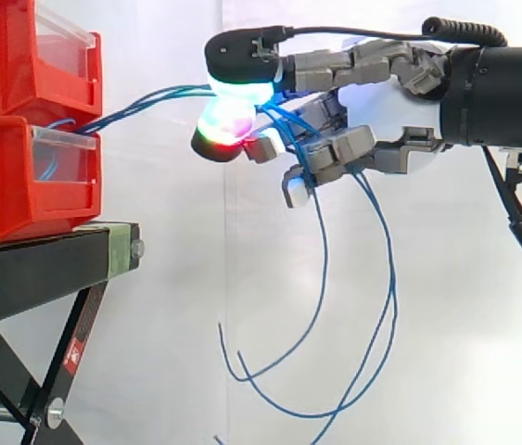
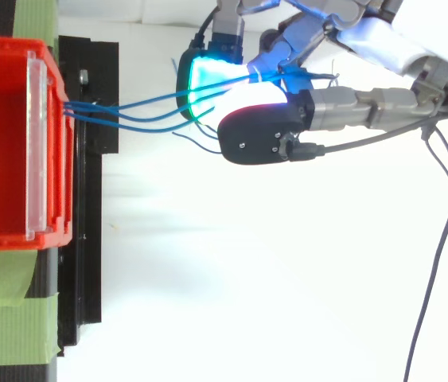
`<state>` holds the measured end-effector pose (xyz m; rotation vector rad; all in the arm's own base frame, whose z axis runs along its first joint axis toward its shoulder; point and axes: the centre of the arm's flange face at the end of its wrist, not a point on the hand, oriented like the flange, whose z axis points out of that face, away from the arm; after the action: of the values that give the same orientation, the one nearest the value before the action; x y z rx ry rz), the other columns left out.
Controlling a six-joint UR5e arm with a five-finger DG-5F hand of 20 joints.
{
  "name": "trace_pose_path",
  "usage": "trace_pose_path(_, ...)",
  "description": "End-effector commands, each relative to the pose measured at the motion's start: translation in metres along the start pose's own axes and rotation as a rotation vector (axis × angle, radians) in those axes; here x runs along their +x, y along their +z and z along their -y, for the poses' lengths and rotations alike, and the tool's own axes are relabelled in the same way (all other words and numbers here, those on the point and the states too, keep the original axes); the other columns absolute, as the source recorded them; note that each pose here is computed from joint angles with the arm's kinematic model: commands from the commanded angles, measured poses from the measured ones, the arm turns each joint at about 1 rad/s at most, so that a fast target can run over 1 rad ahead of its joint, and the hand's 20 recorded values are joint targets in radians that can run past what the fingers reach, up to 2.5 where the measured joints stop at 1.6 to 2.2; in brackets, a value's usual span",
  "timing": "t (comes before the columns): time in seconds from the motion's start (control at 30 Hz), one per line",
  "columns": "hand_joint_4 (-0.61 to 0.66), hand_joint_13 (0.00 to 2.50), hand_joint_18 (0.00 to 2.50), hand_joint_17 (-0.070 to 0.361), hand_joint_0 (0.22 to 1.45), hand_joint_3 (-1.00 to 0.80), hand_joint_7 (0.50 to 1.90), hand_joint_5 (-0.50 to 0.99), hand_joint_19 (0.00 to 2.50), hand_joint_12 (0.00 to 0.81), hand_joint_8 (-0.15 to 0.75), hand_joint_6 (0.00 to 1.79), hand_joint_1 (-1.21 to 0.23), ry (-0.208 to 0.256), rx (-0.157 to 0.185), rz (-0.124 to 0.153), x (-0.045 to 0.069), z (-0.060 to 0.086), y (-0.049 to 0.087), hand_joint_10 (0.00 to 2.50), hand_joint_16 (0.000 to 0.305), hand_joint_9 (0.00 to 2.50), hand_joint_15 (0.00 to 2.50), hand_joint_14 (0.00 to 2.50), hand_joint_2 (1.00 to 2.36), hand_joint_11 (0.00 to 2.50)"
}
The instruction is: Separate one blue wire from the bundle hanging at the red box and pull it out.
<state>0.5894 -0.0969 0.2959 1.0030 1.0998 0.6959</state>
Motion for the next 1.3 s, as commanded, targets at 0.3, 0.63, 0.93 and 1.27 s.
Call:
trace_pose_path(0.3,0.2,1.25,0.86,0.114,0.56,-0.46,1.11,-0.21,1.15,0.347,0.349,0.81,-0.66,-0.001,0.001,0.001,-0.0001,0.0,0.0,0.02,0.051,1.09,1.31,1.19,1.0,1.34)
trace_pose_path(0.63,0.21,1.32,0.92,0.111,0.58,-0.5,1.13,-0.18,1.16,0.324,0.356,0.78,-0.48,-0.002,0.0,0.001,-0.0008,0.0004,0.0001,0.02,0.049,1.19,1.33,1.15,1.0,1.34)
trace_pose_path(0.93,0.17,1.36,0.96,0.103,0.62,-0.23,1.14,-0.18,1.19,0.333,0.369,0.83,-0.68,-0.001,0.0,0.0,0.0,0.0,0.0,0.02,0.046,1.25,1.36,1.14,1.03,1.39)
trace_pose_path(1.27,0.2,1.33,0.96,0.109,0.56,-0.34,1.18,-0.19,1.21,0.342,0.352,0.82,-0.76,-0.006,0.0,0.0,0.0,0.0,0.0,0.02,0.048,1.21,1.37,1.17,1.01,1.36)
